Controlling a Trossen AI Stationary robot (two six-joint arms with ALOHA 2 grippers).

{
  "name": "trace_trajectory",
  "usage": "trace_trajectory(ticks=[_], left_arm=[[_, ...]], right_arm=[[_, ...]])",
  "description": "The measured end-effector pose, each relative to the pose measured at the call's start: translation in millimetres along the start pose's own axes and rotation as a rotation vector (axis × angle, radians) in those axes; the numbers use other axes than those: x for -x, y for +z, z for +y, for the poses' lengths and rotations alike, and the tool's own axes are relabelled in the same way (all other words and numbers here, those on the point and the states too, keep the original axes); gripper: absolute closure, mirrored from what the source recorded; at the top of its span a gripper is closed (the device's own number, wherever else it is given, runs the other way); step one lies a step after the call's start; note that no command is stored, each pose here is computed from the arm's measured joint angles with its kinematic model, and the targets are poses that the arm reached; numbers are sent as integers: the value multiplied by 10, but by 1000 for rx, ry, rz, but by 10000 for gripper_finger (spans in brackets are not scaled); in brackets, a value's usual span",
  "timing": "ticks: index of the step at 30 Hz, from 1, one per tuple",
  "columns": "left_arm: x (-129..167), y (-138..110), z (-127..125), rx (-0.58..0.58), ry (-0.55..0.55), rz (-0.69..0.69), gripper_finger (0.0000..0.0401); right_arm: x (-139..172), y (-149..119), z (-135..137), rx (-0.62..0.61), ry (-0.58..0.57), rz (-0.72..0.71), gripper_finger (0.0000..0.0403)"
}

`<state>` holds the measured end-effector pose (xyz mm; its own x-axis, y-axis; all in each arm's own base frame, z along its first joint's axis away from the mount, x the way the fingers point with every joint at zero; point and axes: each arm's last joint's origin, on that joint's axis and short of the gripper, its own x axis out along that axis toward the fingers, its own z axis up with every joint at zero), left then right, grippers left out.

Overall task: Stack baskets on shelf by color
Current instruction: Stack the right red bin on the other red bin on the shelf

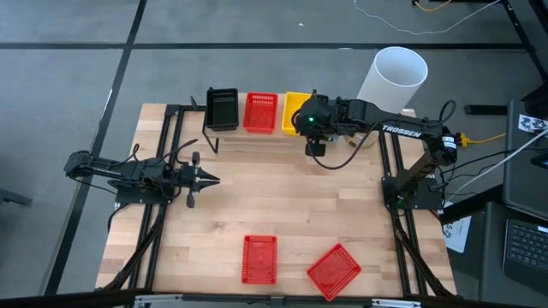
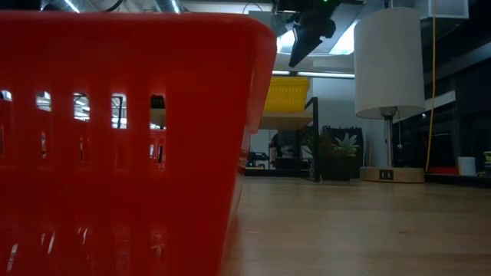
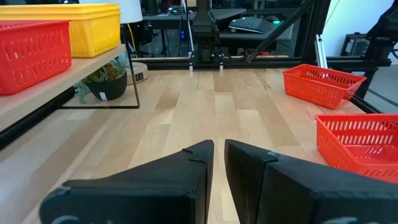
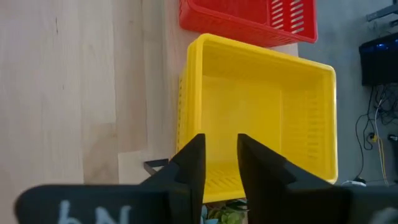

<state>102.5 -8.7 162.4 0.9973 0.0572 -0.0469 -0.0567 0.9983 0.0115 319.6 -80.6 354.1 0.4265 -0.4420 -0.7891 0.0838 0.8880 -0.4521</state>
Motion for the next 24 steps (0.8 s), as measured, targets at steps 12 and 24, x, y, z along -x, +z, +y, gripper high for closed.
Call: trace_trajectory(ticks=[12, 24], left_arm=[[0, 0, 0, 0, 0, 0, 369], [0, 0, 0, 0, 0, 0, 369]], right_arm=[[341, 101, -27, -33, 3, -50, 302], [-53, -47, 124, -91, -202, 93, 302]])
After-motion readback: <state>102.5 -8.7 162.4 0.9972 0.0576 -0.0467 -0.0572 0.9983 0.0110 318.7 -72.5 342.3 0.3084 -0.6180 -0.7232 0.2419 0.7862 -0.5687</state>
